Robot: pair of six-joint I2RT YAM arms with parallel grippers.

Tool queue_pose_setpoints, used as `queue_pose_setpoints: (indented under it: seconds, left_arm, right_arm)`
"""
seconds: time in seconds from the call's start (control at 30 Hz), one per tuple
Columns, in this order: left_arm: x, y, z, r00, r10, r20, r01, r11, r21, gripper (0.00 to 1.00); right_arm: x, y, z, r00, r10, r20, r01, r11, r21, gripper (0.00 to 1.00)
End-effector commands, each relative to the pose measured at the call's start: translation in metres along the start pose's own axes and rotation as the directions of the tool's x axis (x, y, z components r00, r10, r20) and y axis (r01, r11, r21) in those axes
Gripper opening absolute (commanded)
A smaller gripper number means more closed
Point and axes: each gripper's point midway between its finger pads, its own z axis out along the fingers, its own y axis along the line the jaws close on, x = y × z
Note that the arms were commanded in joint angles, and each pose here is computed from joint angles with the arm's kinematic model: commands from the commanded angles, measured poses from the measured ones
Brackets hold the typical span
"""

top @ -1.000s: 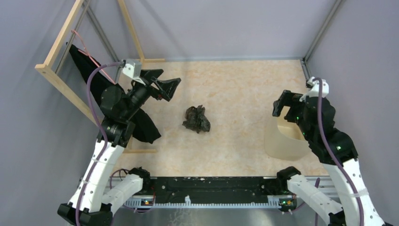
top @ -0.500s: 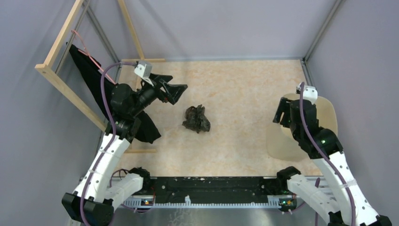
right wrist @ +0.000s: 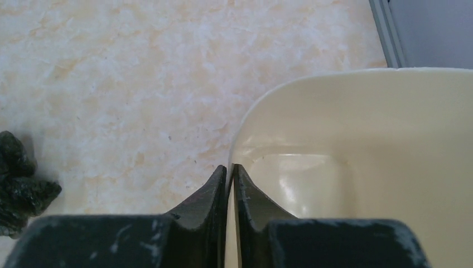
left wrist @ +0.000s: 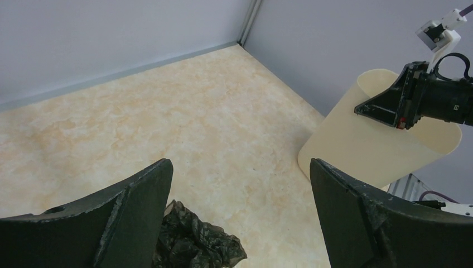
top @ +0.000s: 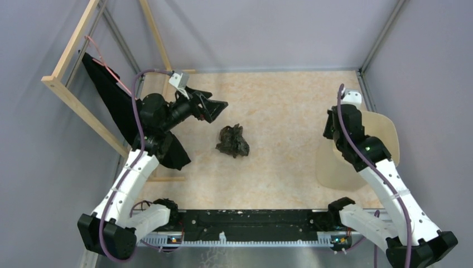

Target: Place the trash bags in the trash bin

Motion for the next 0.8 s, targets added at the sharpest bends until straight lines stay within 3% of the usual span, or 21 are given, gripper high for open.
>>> queue_pose_setpoints:
  seconds: [0.0,0.03,0.33,0.5,0.63,0.67,0.77]
  left_arm:
    - [-0.002,-0.011,0.006,1.0,0.021,0.014,-0.021,0.998,0.053,0.99]
    - [0.001,-0.013,0.007,1.0,0.011,0.006,-0.011,0.998,0.064,0.99]
    - [0.028,-0.012,0.025,0.994,-0.057,-0.094,0.066,0.993,0.094,0.99]
    - [0.03,-0.01,0.026,0.992,-0.067,-0.107,0.077,0.993,0.092,0.99]
    - [0.031,0.008,0.027,0.992,-0.076,-0.099,0.075,0.997,-0.015,0.99]
    - [0.034,0.011,0.027,0.99,-0.085,-0.109,0.082,0.996,-0.031,0.99]
    - [0.035,0.011,0.028,0.989,-0.089,-0.122,0.086,0.996,-0.029,0.99]
  right_arm:
    - [-0.056,0.004,-0.005,0.981,0.025,0.192,-0.024,1.0,-0.004,0.04]
    - [-0.06,0.006,-0.003,0.977,0.023,0.212,-0.021,1.0,-0.009,0.0]
    - [-0.112,0.024,0.039,0.924,-0.029,0.382,0.018,0.999,0.033,0.0]
    - [-0.112,0.02,0.09,0.944,-0.117,0.307,0.09,0.991,0.103,0.0]
    - [-0.101,0.012,0.12,0.97,-0.101,0.22,0.082,0.992,0.095,0.0]
    - [-0.1,0.013,0.121,0.974,-0.111,0.196,0.094,0.991,0.095,0.03]
    - [-0.092,0.021,0.115,0.987,-0.1,0.127,0.097,0.995,0.037,0.38]
